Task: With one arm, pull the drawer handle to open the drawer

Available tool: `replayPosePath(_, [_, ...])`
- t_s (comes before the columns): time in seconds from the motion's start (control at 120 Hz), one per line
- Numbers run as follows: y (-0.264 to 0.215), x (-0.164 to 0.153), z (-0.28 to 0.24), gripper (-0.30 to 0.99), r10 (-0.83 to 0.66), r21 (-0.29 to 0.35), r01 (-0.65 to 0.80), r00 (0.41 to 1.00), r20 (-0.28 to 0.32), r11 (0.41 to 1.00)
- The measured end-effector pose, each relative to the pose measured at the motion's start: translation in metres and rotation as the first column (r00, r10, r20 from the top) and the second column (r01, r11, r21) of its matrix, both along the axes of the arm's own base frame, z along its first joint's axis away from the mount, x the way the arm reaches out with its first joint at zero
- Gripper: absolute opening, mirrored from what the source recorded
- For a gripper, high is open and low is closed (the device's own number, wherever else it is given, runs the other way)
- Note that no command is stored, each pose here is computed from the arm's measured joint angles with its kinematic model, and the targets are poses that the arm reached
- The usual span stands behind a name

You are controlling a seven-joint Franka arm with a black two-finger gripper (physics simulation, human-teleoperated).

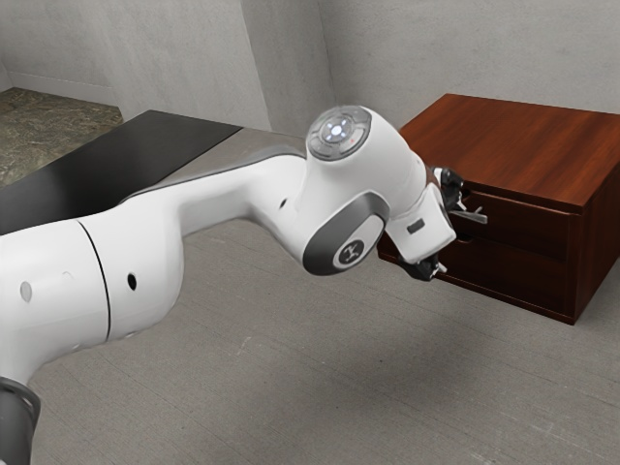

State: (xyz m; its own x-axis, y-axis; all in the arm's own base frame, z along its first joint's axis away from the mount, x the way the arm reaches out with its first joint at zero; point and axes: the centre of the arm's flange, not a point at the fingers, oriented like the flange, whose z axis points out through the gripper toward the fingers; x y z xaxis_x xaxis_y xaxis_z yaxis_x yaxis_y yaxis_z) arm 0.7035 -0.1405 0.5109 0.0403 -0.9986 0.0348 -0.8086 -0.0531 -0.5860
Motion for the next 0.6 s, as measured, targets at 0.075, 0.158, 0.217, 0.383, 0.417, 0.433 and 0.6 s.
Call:
replayPosePath(0.075, [0.000, -0.002, -0.001, 0.69, 0.000, 0.001, 0.000, 1.000, -0.004, 1.000])
replayPosePath(0.158, [0.000, -0.004, -0.002, 0.69, -0.001, 0.003, 0.001, 1.000, -0.008, 1.000])
replayPosePath(0.217, [0.000, -0.006, -0.002, 0.69, -0.002, 0.005, 0.002, 1.000, -0.011, 1.000])
replayPosePath(0.383, [0.002, -0.018, 0.000, 0.68, -0.003, 0.011, 0.004, 1.000, -0.020, 1.000])
replayPosePath(0.417, [0.002, -0.021, 0.000, 0.68, -0.004, 0.012, 0.004, 1.000, -0.023, 1.000])
replayPosePath(0.433, [0.002, -0.023, 0.001, 0.68, -0.004, 0.013, 0.004, 1.000, -0.024, 1.000])
replayPosePath(0.6, [0.003, -0.040, 0.000, 0.69, -0.006, 0.019, 0.007, 0.999, -0.040, 1.000])
